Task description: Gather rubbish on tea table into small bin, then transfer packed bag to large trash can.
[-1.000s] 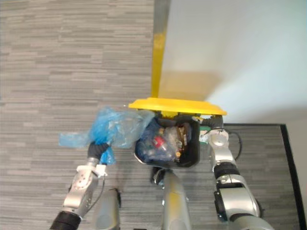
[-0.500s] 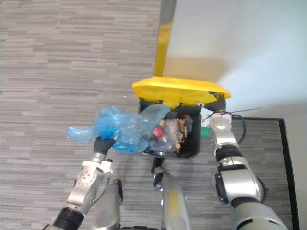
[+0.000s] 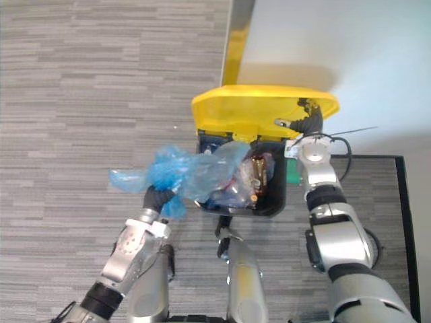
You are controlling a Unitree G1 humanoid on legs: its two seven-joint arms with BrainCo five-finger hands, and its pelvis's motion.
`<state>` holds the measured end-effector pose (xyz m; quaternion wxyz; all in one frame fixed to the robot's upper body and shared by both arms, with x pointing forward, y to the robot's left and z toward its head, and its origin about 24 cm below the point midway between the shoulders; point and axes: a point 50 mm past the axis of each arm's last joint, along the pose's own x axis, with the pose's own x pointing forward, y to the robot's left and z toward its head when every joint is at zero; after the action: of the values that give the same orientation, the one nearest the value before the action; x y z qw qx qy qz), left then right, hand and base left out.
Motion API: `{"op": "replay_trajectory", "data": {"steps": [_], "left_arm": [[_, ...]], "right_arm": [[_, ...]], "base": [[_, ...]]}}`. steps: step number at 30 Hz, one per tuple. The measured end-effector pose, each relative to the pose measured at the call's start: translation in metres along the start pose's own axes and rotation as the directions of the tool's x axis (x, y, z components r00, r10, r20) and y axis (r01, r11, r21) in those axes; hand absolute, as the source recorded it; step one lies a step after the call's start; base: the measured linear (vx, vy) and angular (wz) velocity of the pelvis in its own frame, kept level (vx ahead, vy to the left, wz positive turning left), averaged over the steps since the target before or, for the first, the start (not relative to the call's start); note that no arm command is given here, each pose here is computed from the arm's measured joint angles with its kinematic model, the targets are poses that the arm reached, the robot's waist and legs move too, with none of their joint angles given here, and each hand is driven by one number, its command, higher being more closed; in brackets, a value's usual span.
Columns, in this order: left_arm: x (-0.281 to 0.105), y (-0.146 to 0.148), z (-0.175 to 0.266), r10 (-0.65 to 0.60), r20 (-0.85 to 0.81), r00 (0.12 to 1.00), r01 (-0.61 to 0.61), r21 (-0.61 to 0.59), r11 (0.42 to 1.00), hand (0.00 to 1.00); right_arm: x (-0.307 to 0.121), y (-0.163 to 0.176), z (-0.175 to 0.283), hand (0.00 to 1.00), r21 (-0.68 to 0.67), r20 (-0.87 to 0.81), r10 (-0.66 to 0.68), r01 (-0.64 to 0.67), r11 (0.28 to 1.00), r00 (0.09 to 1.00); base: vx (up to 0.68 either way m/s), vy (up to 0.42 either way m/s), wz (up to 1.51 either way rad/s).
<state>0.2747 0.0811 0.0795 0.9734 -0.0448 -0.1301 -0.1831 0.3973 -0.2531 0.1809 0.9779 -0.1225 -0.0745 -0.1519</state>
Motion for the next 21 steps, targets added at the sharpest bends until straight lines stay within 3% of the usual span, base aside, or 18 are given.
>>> {"op": "replay_trajectory", "data": {"steps": [6,11,21], "left_arm": [[0.024,-0.020,0.022,-0.107,0.094,0.990,0.101,0.061,0.993,1.00],[0.037,-0.037,0.023,-0.180,0.095,0.979,0.168,0.122,0.978,1.00],[0.092,-0.035,0.022,-0.167,-0.008,0.986,0.157,0.372,0.915,1.00]], "right_arm": [[0.011,-0.012,0.044,0.00,-0.033,0.125,-0.010,0.014,0.999,0.992],[0.013,-0.003,0.070,0.00,-0.055,0.203,0.048,-0.038,0.998,0.978],[0.009,0.014,0.114,0.00,-0.054,0.345,0.115,-0.103,0.993,0.931]], "base": [[-0.03,-0.018,-0.02],[0.00,-0.033,-0.11],[-0.03,-0.018,-0.20]]}}
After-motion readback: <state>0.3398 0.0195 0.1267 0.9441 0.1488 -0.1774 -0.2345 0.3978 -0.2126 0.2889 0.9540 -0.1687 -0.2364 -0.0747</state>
